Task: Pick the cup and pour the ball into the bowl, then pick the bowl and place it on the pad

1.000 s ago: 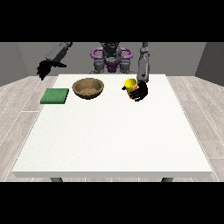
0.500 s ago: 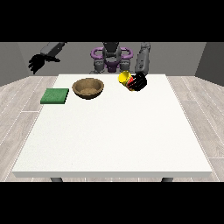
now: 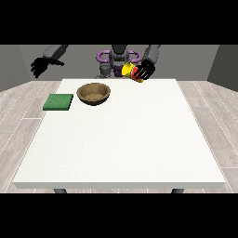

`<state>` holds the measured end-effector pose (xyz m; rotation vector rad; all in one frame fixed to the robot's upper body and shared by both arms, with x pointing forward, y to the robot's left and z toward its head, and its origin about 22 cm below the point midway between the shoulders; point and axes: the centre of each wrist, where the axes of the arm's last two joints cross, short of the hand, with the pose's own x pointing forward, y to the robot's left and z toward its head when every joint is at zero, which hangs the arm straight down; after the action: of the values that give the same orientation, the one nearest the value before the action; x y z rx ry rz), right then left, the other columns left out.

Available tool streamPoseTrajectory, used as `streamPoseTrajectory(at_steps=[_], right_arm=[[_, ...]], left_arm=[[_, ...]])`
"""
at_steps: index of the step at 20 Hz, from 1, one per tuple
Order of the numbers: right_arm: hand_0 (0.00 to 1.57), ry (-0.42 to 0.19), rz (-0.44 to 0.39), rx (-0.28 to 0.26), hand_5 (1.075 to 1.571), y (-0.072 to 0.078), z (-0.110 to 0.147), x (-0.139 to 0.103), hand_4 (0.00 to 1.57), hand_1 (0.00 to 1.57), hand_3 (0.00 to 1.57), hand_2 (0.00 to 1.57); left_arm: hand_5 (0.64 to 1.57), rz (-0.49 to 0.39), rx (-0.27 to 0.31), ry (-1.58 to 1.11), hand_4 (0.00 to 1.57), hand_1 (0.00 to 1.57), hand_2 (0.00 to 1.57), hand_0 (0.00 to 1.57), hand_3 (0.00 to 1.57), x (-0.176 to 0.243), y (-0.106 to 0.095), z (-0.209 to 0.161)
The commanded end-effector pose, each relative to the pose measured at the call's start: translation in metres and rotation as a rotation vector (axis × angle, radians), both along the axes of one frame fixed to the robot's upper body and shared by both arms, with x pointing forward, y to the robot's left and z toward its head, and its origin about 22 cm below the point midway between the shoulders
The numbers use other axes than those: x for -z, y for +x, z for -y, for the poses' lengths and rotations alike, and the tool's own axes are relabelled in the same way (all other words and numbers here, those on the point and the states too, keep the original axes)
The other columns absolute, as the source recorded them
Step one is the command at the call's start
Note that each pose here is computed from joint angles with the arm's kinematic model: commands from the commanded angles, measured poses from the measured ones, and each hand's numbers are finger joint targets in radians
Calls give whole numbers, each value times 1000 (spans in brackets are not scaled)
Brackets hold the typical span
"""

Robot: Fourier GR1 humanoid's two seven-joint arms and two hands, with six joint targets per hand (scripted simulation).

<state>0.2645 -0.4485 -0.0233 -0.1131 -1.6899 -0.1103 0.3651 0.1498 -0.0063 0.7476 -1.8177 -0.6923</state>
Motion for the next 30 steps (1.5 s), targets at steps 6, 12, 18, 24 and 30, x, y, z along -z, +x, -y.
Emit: streamPoseTrajectory(at_steps=[6,12,18,24,30], right_arm=[[0,28,-36,28,1554,-15,16,10,0,0,0,0],[0,29,-36,15,1547,-14,6,24,0,0,0,0],[0,-15,-22,-16,1534,19,-2,1,0,0,180,0],[0,-23,23,8,1527,54,-13,-27,0,0,273,0],[0,15,78,-55,1525,72,-35,-30,0,0,252,0]], left_arm=[[1569,0,-3,235,1048,1346,1571,1346,1571,-12,-3,26],[1571,75,21,382,910,937,1571,937,1571,-28,-15,85],[1565,113,-1,517,935,549,1571,549,1571,-48,-15,106],[1570,246,60,674,899,373,1571,373,1571,-46,-33,127],[1547,283,75,835,913,0,1571,0,1571,-30,-50,138]])
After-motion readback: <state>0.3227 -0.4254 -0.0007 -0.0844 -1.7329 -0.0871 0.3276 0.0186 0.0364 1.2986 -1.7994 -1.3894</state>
